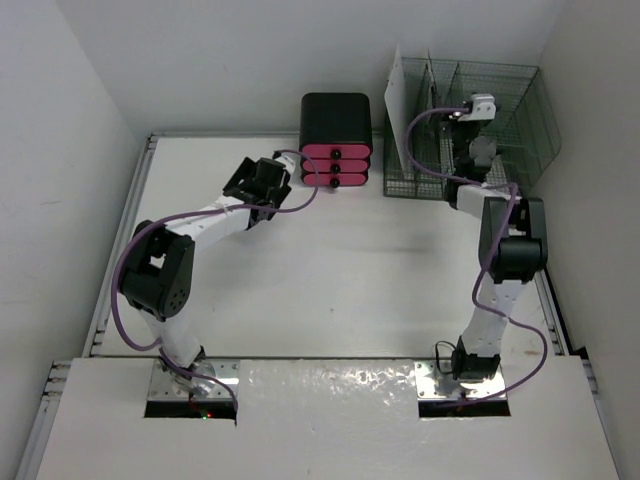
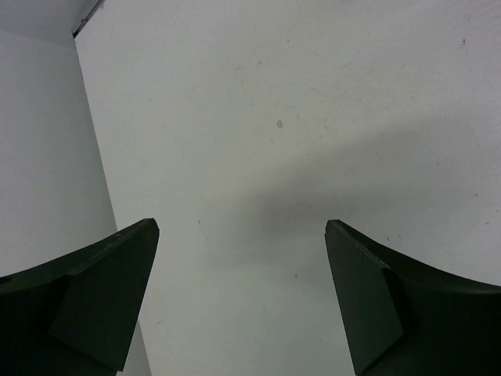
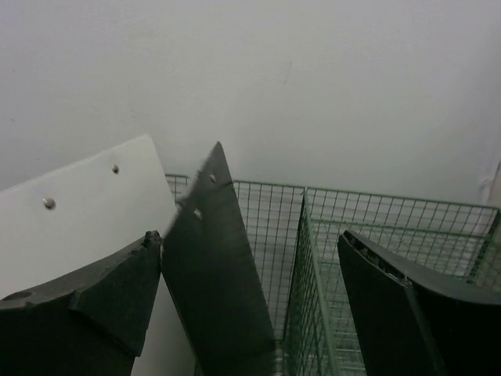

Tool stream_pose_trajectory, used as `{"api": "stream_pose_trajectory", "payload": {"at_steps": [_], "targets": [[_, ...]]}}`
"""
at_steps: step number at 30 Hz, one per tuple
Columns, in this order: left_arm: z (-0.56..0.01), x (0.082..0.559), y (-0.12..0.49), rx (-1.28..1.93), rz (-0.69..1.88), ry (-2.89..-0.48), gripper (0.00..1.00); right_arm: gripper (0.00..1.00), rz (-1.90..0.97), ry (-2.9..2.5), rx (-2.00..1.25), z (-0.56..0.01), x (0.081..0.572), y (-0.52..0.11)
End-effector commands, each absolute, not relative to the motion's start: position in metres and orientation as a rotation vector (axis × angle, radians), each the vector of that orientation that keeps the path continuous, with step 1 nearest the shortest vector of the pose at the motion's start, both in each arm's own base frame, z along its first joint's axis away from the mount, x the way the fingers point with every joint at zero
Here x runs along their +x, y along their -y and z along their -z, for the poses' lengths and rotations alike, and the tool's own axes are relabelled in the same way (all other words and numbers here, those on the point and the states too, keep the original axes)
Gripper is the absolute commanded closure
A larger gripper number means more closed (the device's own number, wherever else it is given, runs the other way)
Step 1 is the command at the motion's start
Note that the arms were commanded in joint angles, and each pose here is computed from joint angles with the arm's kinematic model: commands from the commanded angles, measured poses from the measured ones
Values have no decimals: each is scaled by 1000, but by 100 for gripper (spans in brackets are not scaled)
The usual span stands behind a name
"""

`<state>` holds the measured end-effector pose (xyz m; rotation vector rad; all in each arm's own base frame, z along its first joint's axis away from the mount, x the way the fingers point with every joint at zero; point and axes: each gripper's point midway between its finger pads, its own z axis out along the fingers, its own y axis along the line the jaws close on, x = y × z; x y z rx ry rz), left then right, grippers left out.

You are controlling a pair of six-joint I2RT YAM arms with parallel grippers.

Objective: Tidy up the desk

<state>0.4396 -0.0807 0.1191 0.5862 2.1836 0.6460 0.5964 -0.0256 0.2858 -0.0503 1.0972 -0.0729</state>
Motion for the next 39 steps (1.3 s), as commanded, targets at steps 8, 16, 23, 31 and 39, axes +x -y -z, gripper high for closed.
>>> {"api": "stream_pose_trajectory", "payload": {"at_steps": [8,16,23,31,39], "targets": [[-166,450,76,478,-529,-2117,14,8,-62,-1065,51,-383,515,16],[-189,442,47,375,-484,-2106,14,1,53,-1558,368,-279,458,60],[-186,427,-27,168,-395,-2164,14,1,24,-1666,739,-174,380,93],[-147,405,-45,166,-423,-2195,14,1,-62,-1882,987,-73,332,65],[-106,415,-47,155,-431,-2281,15,1,282,-1829,1109,-70,286,104]]}}
